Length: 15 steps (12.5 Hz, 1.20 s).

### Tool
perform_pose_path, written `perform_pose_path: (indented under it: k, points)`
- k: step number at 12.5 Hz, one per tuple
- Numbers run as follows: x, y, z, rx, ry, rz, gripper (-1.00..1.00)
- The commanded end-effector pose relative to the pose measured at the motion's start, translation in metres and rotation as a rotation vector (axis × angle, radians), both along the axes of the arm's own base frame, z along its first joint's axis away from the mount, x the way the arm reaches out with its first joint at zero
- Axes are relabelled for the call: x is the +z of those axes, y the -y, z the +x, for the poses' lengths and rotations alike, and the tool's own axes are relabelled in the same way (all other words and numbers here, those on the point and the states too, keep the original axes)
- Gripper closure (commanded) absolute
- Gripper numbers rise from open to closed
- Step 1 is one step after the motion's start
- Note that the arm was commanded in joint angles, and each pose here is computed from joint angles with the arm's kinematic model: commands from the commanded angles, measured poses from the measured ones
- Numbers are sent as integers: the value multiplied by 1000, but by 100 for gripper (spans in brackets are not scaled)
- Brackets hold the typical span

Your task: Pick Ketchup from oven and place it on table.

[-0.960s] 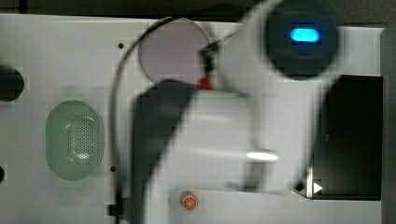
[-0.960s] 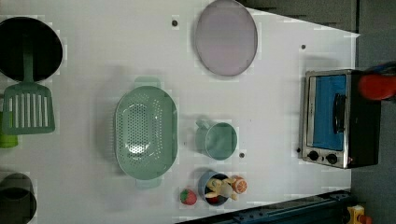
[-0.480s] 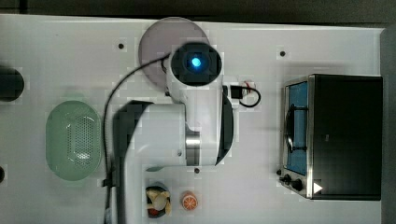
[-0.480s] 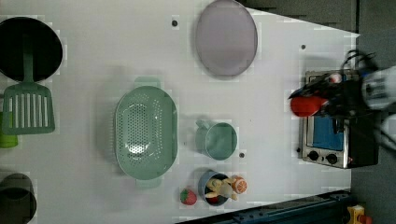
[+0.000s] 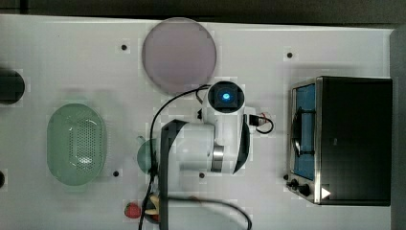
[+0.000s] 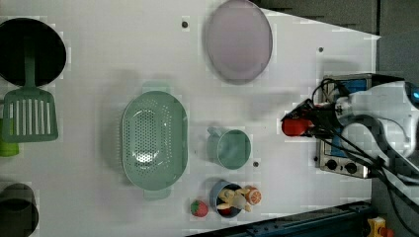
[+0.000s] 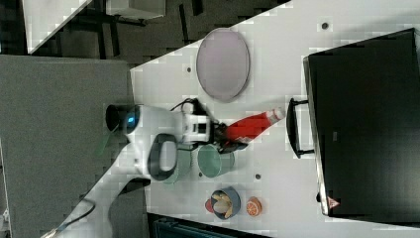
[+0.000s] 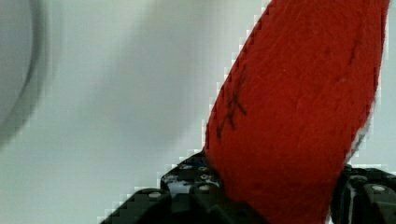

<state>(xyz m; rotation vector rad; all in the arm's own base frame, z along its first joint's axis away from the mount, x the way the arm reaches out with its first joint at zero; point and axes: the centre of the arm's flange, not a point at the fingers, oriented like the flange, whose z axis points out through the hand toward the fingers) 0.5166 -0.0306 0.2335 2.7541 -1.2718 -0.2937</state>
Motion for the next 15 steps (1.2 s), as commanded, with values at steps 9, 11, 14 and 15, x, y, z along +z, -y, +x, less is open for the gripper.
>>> perform_pose_path:
  k: [9, 11, 14, 15]
  points:
    - [11, -13, 34, 8, 176, 12, -100]
    - [67, -15, 47, 9, 225, 27, -100]
    - [164, -17, 60, 18, 266, 51, -100]
    - [194, -17, 63, 21, 276, 57, -100]
